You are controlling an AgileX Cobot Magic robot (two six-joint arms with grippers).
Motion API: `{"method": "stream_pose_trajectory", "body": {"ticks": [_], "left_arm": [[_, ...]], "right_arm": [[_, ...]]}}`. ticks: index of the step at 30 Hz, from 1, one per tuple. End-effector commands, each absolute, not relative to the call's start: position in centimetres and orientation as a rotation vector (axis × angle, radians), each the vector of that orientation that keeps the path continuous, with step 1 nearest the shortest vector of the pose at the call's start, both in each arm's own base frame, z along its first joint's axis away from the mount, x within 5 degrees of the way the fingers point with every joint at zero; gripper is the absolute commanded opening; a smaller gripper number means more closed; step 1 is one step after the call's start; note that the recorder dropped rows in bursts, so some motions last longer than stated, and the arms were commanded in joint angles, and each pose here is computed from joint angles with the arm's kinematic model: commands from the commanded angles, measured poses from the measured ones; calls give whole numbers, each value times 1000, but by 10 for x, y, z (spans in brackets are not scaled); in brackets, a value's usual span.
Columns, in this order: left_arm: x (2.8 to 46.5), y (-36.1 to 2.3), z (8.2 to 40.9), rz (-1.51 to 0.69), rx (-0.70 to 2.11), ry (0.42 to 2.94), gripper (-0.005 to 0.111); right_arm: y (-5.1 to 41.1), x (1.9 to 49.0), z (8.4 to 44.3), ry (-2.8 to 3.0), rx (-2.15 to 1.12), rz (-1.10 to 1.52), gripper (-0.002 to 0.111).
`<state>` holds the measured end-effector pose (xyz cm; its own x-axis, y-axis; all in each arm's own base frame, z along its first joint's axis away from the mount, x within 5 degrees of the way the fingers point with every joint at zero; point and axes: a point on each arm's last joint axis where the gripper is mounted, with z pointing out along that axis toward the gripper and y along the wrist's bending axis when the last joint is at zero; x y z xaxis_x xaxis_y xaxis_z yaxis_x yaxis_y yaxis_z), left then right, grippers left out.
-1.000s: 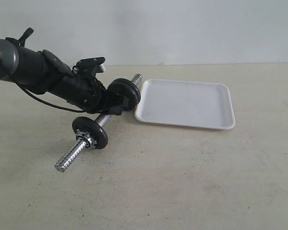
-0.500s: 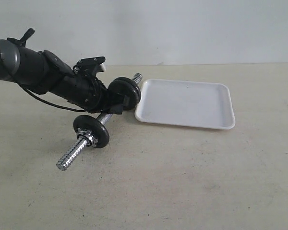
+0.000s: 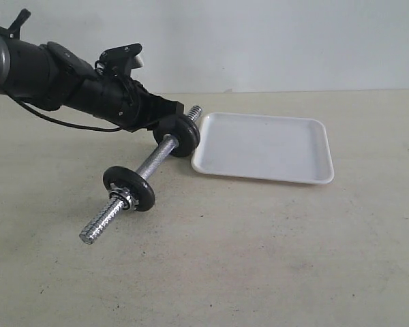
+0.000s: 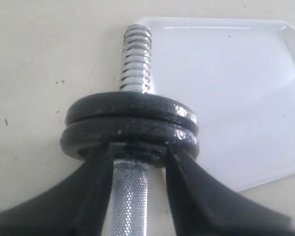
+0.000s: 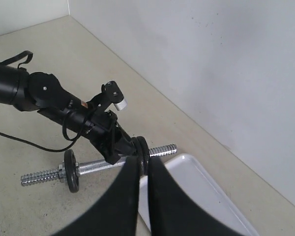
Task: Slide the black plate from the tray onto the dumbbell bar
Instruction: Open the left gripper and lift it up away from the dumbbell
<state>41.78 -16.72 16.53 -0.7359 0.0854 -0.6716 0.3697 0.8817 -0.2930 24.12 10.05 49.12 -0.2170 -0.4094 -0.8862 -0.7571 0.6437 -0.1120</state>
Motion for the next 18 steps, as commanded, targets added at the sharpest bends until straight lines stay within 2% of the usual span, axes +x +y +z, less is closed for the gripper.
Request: {"method": "stream_pose_trajectory", "body": {"ticks": [1,10,13,18], "left_arm": [[418,-168,166,-545,321,2358,34],[416,-168,176,-553,326,2340,34],[414,-165,193,-560,325,2305,34],[407,-152,240,-561,343,2209,34]], "right_arm": [[99,237,496,1828,-920,436,4],[99,237,496,1828,-921,434,4],[99,237,496,1828,-921,434,4],[99,237,496,1834,-915,439,4]]}}
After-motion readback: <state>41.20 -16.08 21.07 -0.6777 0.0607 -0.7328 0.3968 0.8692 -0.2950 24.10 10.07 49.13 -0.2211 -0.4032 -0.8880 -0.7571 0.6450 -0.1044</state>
